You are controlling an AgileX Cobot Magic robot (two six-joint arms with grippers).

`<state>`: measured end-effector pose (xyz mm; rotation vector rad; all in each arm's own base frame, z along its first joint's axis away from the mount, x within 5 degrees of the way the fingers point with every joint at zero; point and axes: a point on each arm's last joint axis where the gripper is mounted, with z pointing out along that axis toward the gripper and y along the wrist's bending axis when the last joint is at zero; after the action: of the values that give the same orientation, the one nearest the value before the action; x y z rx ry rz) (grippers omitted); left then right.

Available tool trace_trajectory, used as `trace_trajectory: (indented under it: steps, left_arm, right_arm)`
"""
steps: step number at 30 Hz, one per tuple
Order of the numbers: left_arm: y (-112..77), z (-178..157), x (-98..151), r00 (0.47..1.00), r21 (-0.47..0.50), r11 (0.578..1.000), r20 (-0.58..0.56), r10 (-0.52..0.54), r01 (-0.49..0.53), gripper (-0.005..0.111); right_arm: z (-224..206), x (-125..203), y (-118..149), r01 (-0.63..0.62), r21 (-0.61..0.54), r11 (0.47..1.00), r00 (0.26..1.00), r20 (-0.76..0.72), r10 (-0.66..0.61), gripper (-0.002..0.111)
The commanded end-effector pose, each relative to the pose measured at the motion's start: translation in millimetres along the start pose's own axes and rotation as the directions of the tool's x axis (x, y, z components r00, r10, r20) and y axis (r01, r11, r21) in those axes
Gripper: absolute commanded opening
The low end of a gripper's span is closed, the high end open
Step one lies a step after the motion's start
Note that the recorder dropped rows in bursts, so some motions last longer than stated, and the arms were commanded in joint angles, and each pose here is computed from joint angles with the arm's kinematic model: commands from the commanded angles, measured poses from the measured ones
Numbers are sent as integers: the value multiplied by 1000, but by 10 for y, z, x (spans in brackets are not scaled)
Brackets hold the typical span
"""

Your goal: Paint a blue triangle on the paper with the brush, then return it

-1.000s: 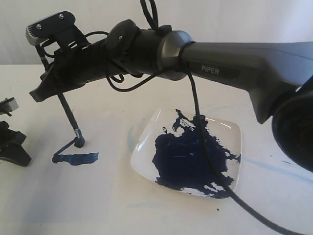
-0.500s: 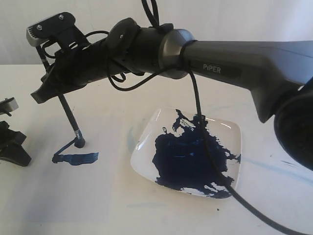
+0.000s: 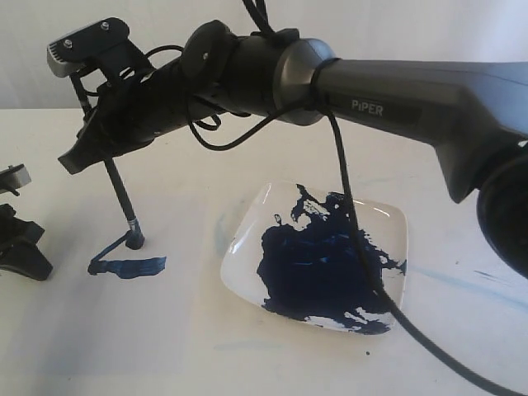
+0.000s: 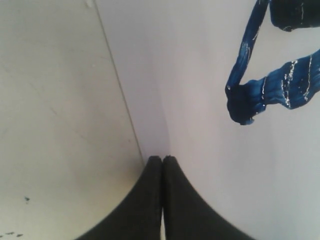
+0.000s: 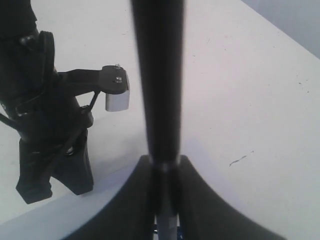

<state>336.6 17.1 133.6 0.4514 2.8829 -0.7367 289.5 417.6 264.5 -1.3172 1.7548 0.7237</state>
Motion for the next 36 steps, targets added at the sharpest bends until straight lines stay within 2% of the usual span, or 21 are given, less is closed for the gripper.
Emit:
trace_trajectory:
  steps: [1,15,36]
  left_arm:
    - [-27,-37,-1,1000,13,1000,2,-1,1,0]
    - [-27,-37,-1,1000,13,1000,2,-1,1,0]
    - [-29,-37,0,1000,15,1000,1,-1,1,0]
  right_arm:
    - [-68,7,-63,2,0,1000,1000,-25,-2,0]
    - [-141,-8,-36,16,-18,1000,998,-65,-17,0]
    - [-334,-6,-92,1,15,1000,996,-91,0,0]
